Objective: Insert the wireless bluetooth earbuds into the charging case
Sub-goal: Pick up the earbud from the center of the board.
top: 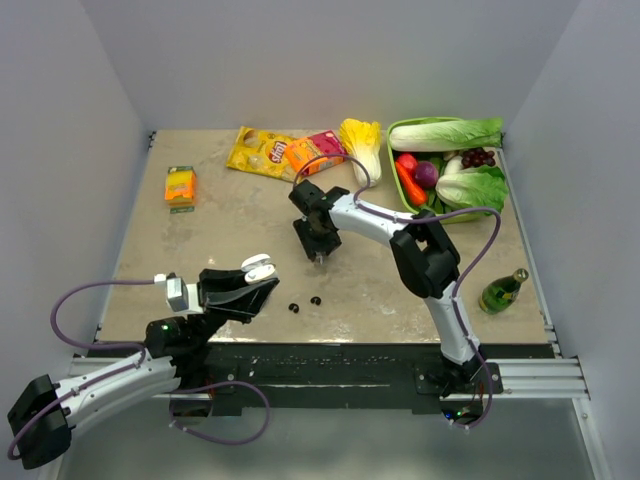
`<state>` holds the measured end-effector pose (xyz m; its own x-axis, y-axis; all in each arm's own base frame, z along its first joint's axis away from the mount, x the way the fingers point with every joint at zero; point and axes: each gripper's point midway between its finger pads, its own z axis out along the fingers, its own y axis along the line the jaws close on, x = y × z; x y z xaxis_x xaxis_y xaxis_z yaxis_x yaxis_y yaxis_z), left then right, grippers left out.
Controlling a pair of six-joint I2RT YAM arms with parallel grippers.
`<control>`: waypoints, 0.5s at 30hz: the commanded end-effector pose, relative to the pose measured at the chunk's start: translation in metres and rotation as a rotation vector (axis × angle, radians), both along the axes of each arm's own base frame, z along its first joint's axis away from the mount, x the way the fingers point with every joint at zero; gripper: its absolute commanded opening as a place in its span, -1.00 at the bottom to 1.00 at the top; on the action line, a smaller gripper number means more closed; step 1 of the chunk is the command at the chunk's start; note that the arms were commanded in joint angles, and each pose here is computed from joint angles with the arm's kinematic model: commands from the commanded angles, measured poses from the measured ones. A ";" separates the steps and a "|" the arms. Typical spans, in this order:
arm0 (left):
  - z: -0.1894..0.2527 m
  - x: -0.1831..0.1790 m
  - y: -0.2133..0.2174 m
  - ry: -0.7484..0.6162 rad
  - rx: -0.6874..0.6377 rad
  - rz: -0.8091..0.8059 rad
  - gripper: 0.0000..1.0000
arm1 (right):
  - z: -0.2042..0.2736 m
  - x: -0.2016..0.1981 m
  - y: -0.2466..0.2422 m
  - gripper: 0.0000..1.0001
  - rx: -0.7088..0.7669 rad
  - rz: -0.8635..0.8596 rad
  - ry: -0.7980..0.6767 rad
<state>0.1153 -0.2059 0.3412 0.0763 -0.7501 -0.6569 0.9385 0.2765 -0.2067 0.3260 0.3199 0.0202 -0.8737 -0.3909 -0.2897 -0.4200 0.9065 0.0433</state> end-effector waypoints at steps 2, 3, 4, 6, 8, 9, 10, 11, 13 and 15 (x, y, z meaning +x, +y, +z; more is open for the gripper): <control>-0.069 -0.001 0.001 0.073 0.079 -0.008 -1.00 | -0.004 -0.004 0.005 -0.02 0.018 0.005 0.020; -0.069 -0.002 0.001 0.071 0.078 -0.009 -1.00 | -0.005 -0.004 0.005 -0.03 0.016 0.005 0.023; -0.069 -0.001 0.001 0.072 0.078 -0.008 -1.00 | -0.005 -0.004 0.005 -0.04 0.018 0.005 0.022; -0.069 -0.002 0.000 0.073 0.079 -0.010 -1.00 | -0.006 -0.004 0.004 -0.07 0.014 0.006 0.024; -0.070 -0.002 0.000 0.073 0.083 -0.010 -1.00 | -0.008 -0.005 0.004 -0.12 0.011 0.007 0.029; -0.070 -0.001 0.000 0.074 0.082 -0.008 -1.00 | -0.007 -0.004 0.003 -0.13 0.012 0.005 0.026; -0.069 -0.001 0.000 0.074 0.080 -0.007 -1.00 | -0.010 -0.006 0.002 -0.14 0.008 0.008 0.030; -0.071 -0.001 0.000 0.076 0.084 -0.007 -1.00 | -0.010 -0.007 0.001 -0.17 0.006 0.008 0.032; -0.070 -0.001 0.000 0.074 0.081 -0.007 -1.00 | -0.011 -0.009 0.001 -0.20 0.008 0.008 0.032; -0.071 -0.001 -0.001 0.076 0.086 -0.010 -1.00 | -0.012 -0.009 0.000 -0.23 0.009 0.007 0.035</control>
<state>0.1154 -0.2063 0.3408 0.0749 -0.7495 -0.6577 0.9384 0.2761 -0.2078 0.3261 0.3204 0.0190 -0.8733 -0.3905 -0.2913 -0.4207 0.9060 0.0465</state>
